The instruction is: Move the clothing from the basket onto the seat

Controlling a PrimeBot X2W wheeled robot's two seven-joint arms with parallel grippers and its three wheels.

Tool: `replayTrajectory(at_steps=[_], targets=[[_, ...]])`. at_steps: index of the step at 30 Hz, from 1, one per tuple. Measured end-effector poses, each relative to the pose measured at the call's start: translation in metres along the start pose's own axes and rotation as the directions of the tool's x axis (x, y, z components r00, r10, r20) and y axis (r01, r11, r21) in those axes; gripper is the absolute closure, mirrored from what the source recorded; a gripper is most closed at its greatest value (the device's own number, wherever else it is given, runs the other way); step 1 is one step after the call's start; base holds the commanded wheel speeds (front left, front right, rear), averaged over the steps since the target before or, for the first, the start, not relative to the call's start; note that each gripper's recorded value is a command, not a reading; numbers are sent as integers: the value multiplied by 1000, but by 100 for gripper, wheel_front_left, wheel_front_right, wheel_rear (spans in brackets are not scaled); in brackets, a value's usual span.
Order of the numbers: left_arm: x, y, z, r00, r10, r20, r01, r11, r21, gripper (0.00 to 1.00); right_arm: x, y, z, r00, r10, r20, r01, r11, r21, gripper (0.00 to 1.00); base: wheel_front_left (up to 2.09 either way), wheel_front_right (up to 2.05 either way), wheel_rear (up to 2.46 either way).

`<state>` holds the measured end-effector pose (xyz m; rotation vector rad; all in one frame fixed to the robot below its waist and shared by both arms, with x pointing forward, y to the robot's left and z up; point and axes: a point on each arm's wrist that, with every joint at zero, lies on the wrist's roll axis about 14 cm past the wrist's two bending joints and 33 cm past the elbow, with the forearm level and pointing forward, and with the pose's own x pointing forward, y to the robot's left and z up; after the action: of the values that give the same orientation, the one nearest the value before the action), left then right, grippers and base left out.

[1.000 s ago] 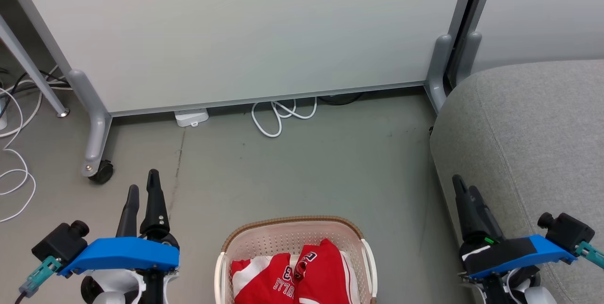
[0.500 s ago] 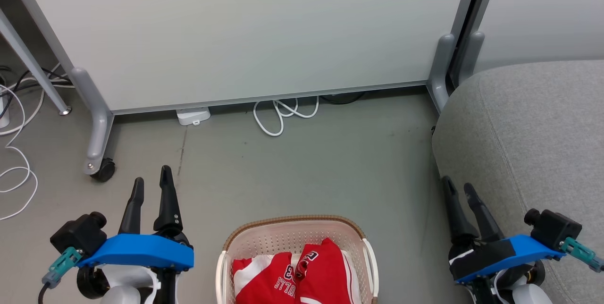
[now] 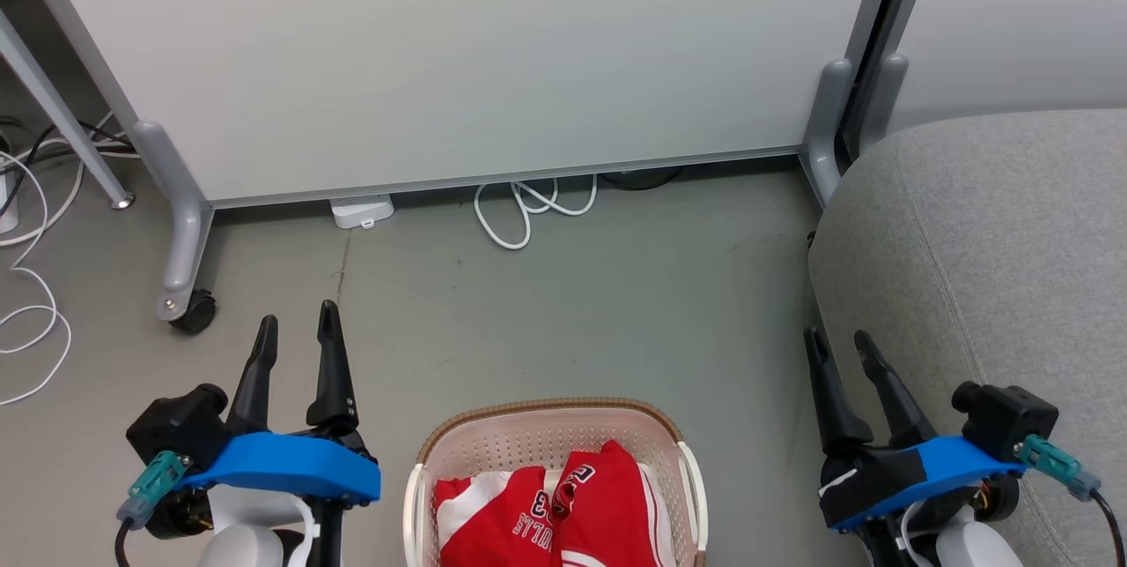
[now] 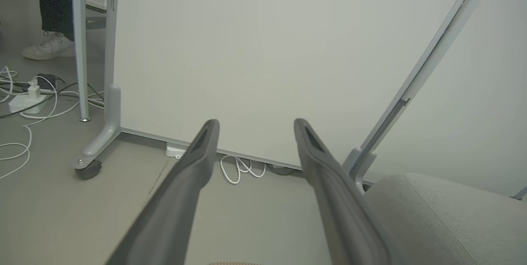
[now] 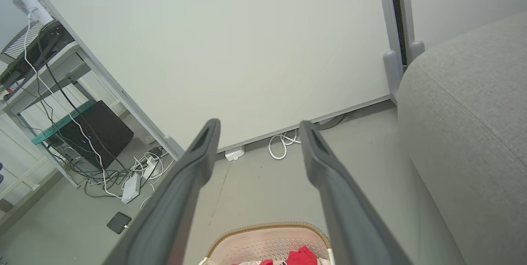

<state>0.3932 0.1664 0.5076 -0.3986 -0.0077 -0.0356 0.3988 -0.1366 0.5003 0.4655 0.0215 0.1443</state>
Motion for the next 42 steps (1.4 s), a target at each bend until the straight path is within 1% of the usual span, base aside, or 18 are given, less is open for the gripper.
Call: replayTrajectory(at_steps=[10, 19, 42], targets=[[0, -5, -2, 1000, -29, 3, 28, 995, 99, 0, 3, 7, -2, 1000, 31, -1, -31, 994, -101, 0, 0, 0, 0], [1, -7, -9, 999, -53, -12, 54, 982, 179, 0, 5, 13, -6, 998, 60, -10, -61, 982, -179, 0, 0, 0, 0], [2, -15, -19, 993, -112, -34, 117, 934, 336, 0, 9, 22, -14, 993, 116, -30, -119, 929, -351, 0, 0, 0, 0]])
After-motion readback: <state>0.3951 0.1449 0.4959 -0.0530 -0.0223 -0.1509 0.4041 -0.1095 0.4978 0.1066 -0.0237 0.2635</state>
